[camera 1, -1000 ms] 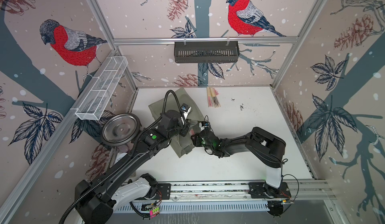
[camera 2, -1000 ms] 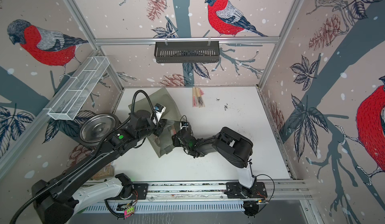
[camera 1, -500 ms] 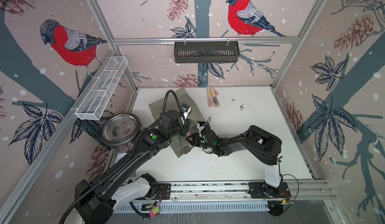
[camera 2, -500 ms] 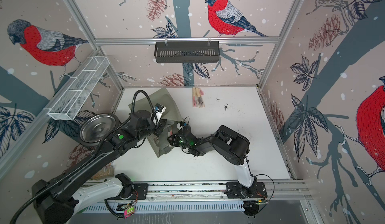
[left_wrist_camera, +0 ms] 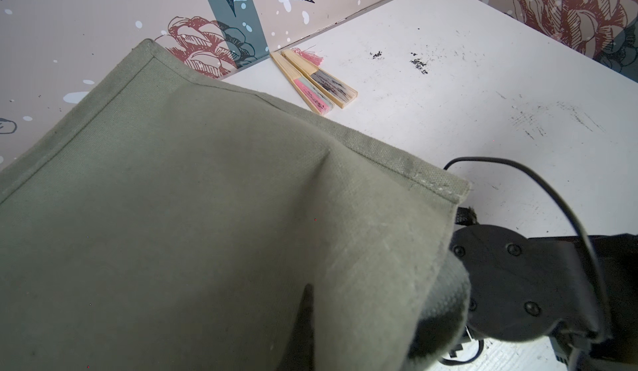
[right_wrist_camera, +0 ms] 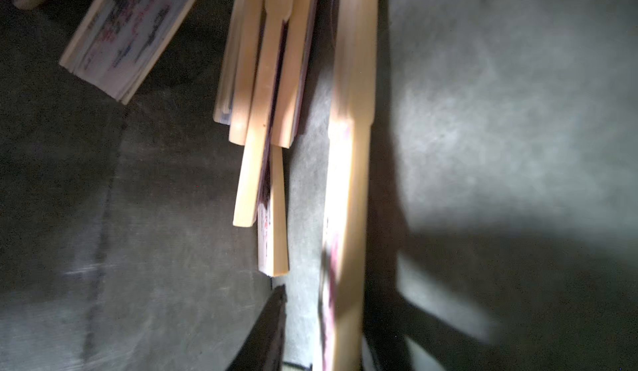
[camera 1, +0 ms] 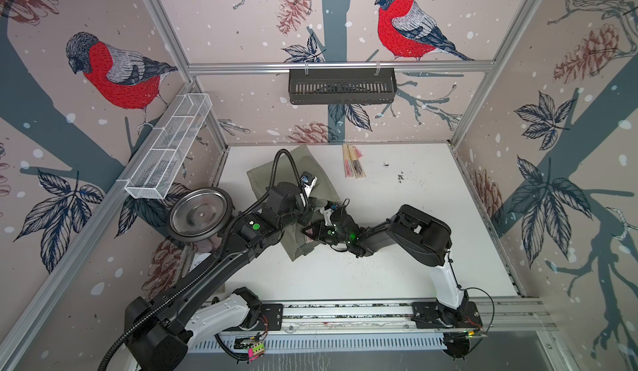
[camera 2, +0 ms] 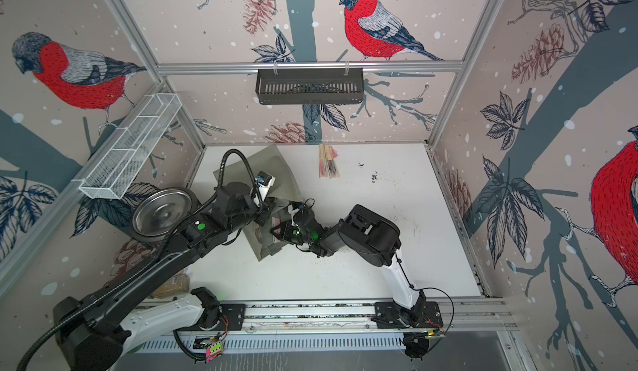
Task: Take out the folding fans from the tote bags
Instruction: Pick up the folding fan from the canvas bag.
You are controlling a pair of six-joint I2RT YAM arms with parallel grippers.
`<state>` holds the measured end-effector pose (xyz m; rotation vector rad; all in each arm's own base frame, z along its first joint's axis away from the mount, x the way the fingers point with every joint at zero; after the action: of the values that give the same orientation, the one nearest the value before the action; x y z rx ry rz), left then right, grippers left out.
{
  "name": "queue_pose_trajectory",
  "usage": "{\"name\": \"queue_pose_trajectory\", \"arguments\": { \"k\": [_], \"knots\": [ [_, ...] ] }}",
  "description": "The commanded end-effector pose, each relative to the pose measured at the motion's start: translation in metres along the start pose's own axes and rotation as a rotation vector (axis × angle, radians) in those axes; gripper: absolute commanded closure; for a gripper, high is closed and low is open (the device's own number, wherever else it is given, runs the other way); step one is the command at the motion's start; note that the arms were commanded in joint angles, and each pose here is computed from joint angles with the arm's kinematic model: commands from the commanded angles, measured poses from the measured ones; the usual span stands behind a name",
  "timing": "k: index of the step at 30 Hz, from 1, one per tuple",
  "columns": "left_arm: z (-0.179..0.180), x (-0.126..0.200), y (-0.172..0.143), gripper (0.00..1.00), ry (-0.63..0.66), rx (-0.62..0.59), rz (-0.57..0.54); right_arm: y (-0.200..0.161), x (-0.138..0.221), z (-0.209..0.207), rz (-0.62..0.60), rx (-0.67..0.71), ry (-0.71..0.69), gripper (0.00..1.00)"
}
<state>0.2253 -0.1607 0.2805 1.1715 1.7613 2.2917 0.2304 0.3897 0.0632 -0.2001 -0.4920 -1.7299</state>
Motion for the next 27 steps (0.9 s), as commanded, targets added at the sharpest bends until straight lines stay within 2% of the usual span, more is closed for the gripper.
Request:
{"name": "queue_pose_trajectory", "arguments": {
  "k": [1, 5, 10, 24, 27],
  "knots": [
    [-0.002, 0.002, 0.008, 1.0, -0.02, -0.009, -0.046, -0.005, -0.001, -0.007, 0.047, -0.042, 0.004, 0.73],
    [-0.003, 0.001, 0.007, 1.0, -0.021, -0.011, -0.043, -0.004, 0.002, -0.01, 0.037, -0.051, 0.021, 0.82],
    [-0.003, 0.001, 0.007, 1.0, -0.021, -0.012, -0.04, -0.005, 0.007, -0.006, 0.049, -0.052, 0.053, 0.86],
    [-0.002, -0.003, 0.005, 1.0, -0.011, -0.011, -0.026, -0.023, 0.05, 0.016, 0.086, -0.007, 0.116, 0.88],
    [-0.002, -0.002, 0.005, 1.0, -0.01, -0.011, -0.027, -0.033, 0.059, 0.014, 0.103, 0.058, 0.034, 0.88]
  ]
}}
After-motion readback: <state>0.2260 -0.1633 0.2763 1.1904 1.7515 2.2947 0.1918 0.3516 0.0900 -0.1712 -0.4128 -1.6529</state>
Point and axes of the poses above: each gripper's point midway between its finger pads, its own x axis back along the fingers, its own z axis along the line the jaws close on, y = z × x, the point moved 8 cm from there along x, back along the fingers, and after that the axes turned 2 degrees about -x, right-handed, at the moved point
